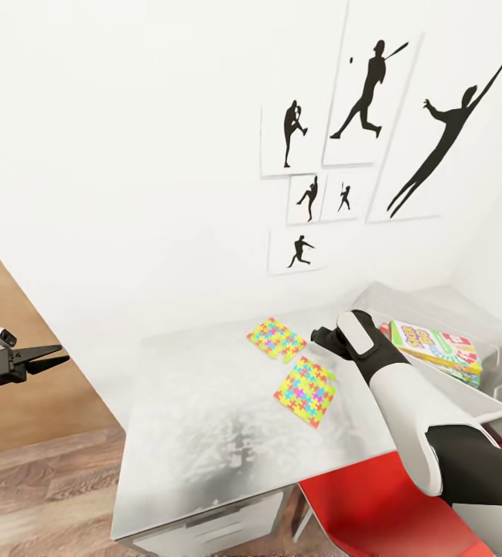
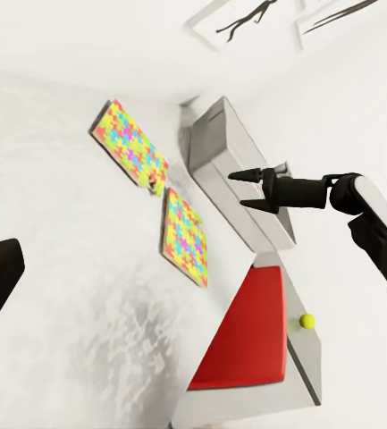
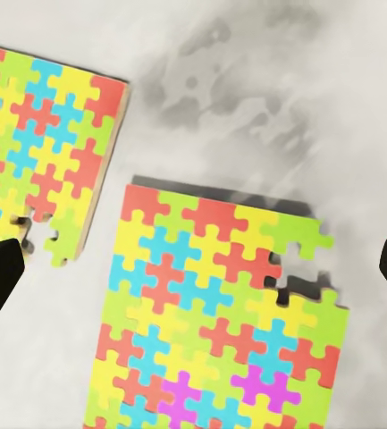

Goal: Put all the toys in the child's room - the three board games (two on the bed and one on the table), the two jigsaw puzzles on the table, and the tennis ball on the table - inside the toy box on the table in the child's room.

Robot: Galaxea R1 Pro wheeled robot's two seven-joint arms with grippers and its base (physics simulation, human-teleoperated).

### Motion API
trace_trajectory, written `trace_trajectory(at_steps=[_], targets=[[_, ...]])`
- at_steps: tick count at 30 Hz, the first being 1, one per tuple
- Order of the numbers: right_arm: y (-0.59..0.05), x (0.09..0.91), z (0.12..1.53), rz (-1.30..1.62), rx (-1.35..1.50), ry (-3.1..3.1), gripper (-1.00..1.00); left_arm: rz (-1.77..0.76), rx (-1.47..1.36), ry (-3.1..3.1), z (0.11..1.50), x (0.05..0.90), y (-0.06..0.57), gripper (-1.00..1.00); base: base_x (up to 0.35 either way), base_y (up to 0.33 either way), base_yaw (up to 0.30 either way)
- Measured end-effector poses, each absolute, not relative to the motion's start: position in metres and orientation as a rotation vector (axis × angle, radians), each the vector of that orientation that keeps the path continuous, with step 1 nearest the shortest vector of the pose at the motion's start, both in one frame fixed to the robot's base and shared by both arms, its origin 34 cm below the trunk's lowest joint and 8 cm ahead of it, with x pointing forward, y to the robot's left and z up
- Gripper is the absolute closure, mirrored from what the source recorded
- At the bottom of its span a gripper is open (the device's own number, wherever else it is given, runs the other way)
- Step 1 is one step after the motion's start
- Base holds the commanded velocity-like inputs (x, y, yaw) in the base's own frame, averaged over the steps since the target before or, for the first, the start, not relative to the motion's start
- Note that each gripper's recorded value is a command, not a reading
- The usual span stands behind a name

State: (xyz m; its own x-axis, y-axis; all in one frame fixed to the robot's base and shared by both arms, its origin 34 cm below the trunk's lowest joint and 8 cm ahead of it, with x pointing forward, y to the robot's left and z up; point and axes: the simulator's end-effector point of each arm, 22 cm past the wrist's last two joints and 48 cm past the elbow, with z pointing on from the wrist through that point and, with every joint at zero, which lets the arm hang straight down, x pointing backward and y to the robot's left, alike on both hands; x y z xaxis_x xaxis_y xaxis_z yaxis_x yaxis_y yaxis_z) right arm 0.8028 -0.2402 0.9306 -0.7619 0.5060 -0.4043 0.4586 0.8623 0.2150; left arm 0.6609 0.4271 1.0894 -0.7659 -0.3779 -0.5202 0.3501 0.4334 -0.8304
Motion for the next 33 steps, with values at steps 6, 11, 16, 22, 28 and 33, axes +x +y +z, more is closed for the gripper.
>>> trace_trajectory(at_steps=[6, 11, 16, 22, 28, 33], targets=[[-0.238, 0.802, 0.924, 0.143, 0.709, 2.588, -1.0, -1.387, -0.03, 2.022, 1.084, 0.662, 0.427, -1.0, 0.0, 0.0, 0.0], [-0.235, 0.802, 0.919, 0.146, 0.708, 2.597, -1.0, -1.388, -0.036, 2.029, 1.079, 0.662, 0.427, -1.0, 0.0, 0.0, 0.0], [-0.232, 0.802, 0.914, 0.148, 0.708, 2.604, -1.0, -1.39, -0.042, 2.035, 1.075, 0.663, 0.427, -1.0, 0.0, 0.0, 0.0], [-0.232, 0.802, 0.908, 0.147, 0.71, 2.611, -1.0, -1.393, -0.048, 2.043, 1.07, 0.664, 0.427, -1.0, 0.0, 0.0, 0.0], [-0.233, 0.801, 0.902, 0.143, 0.714, 2.619, -1.0, -1.394, -0.055, 2.051, 1.064, 0.664, 0.427, -1.0, 0.0, 0.0, 0.0], [-0.234, 0.8, 0.896, 0.14, 0.717, 2.626, -1.0, -1.397, -0.061, 2.058, 1.06, 0.665, 0.427, -1.0, 0.0, 0.0, 0.0]])
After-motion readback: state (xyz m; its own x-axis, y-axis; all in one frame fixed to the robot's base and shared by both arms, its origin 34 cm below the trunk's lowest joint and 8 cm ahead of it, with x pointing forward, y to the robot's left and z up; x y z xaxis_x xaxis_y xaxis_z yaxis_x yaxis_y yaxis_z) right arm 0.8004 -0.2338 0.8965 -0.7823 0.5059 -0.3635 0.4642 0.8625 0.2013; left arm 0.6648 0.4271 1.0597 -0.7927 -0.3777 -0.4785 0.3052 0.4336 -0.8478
